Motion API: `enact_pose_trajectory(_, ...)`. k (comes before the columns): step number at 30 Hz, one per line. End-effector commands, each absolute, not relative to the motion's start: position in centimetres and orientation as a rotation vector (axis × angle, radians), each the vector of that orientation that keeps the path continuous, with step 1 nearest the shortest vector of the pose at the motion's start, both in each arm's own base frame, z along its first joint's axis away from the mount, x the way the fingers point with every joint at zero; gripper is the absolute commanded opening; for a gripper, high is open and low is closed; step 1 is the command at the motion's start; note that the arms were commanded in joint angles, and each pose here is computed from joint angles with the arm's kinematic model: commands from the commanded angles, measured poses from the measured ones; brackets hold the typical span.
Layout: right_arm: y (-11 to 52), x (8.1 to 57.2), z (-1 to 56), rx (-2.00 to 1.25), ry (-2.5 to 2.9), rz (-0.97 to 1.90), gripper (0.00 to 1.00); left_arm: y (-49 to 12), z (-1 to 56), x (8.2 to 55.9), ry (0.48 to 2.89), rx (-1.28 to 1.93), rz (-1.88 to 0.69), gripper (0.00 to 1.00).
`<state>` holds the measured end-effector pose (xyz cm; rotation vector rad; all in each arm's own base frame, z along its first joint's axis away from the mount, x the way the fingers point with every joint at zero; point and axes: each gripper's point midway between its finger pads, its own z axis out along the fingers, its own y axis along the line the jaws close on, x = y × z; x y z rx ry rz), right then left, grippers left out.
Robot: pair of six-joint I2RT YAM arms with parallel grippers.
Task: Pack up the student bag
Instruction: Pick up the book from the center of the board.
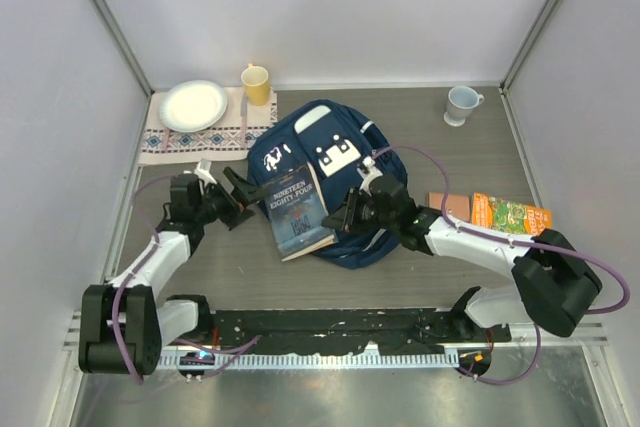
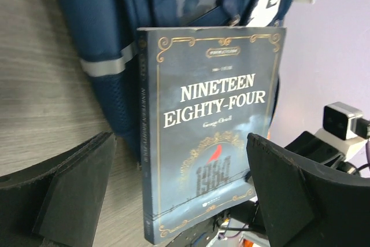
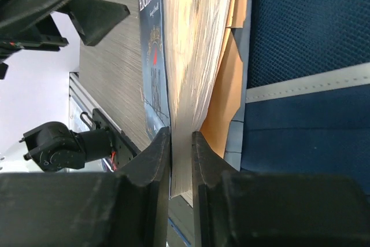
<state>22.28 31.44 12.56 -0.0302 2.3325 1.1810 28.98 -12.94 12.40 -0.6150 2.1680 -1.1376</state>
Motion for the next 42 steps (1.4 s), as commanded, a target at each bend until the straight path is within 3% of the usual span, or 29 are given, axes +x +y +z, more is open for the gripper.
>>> enact_pose_trajectory(1,31.4,23.9,15.0,0.03,2.187,1.24,0.01,-14.0,11.9,29.8,2.106,-0.533,-1.16,1.0)
enact_pose_trajectory(17,29.9,24.4,9.4,0.125,2.367,1.219,0.01,-18.8,10.2,29.9,2.027,-0.356,-1.305,0.99)
enact_pose_trajectory(25,30.7,23.2,7.0,0.104,2.465,1.286,0.01,-20.8,10.8,29.6,1.976,-0.348,-1.41,0.84)
enact_pose_trajectory(32,30.8,23.0,5.8,0.058,2.509,1.262,0.01,-20.3,12.4,28.7,1.953,-0.342,-1.397,0.63)
enact_pose_trajectory(38,32.1,23.0,7.0,-0.067,2.497,1.306,0.01,-19.4,13.0,28.2,1.996,-0.295,-1.276,0.54)
enact_pose_trajectory(42,33.0,23.2,8.2,-0.14,2.462,1.32,0.01,-18.7,13.7,27.9,2.002,-0.265,-1.207,0.54)
